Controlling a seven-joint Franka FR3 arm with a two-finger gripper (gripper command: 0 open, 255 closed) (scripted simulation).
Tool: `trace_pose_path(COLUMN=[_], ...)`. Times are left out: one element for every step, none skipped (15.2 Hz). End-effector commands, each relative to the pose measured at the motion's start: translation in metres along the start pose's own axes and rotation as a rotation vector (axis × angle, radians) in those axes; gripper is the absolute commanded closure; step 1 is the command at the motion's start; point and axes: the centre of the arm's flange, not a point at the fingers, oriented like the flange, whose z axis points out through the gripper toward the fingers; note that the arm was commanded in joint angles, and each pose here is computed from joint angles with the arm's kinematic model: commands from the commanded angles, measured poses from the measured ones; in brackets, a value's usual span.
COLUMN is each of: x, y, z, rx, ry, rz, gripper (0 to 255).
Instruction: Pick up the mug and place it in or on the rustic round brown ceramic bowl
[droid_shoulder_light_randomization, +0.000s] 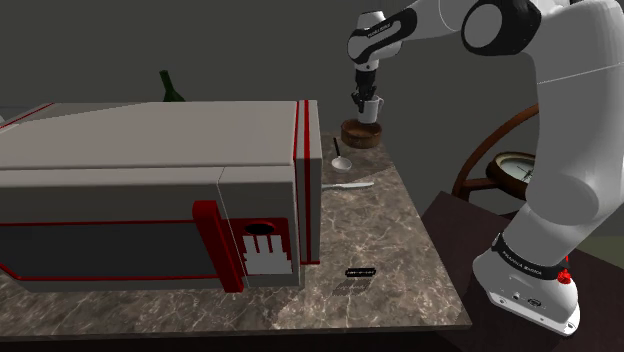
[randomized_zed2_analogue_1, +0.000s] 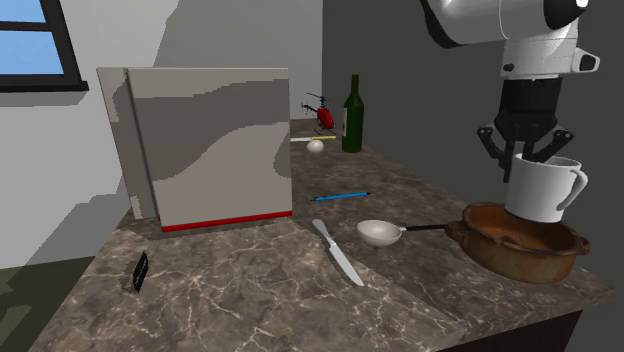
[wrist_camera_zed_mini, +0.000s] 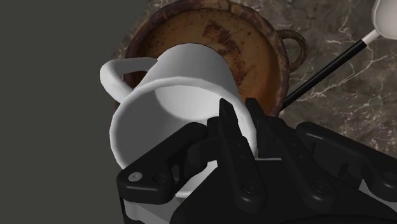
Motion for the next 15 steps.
trace_pose_path(x=[0.000,0.000,0.000,0.000,0.000,0.000,0.000,0.000,0.000,0.000,0.000,0.000,0.000,0.000,0.000], y=[-0.001,-0.002,-0.002,-0.002,-0.002,-0.002,-0.002,-0.002,-0.002,-0.002,-0.002,-0.002,-0.002,-0.002,-0.002], z=[0.010,0.016,0.021,0.024,0.024,0.024,0.024,0.024,0.024,0.024,0.024,0.024,0.024,0.024,0.024], rx=[0.000,0.000,0.000,0.000,0.000,0.000,0.000,0.000,0.000,0.000,0.000,0.000,0.000,0.000,0.000], ry=[0.001,0.001,0.001,0.001,0.001,0.001,0.001,0.001,0.001,0.001,0.001,0.001,0.001,0.001,0.001], rz=[0.000,0.000,0.000,0.000,0.000,0.000,0.000,0.000,0.000,0.000,0.000,0.000,0.000,0.000,0.000], gripper=[255,255,255,255,255,255,255,255,255,255,255,255,0,0,0])
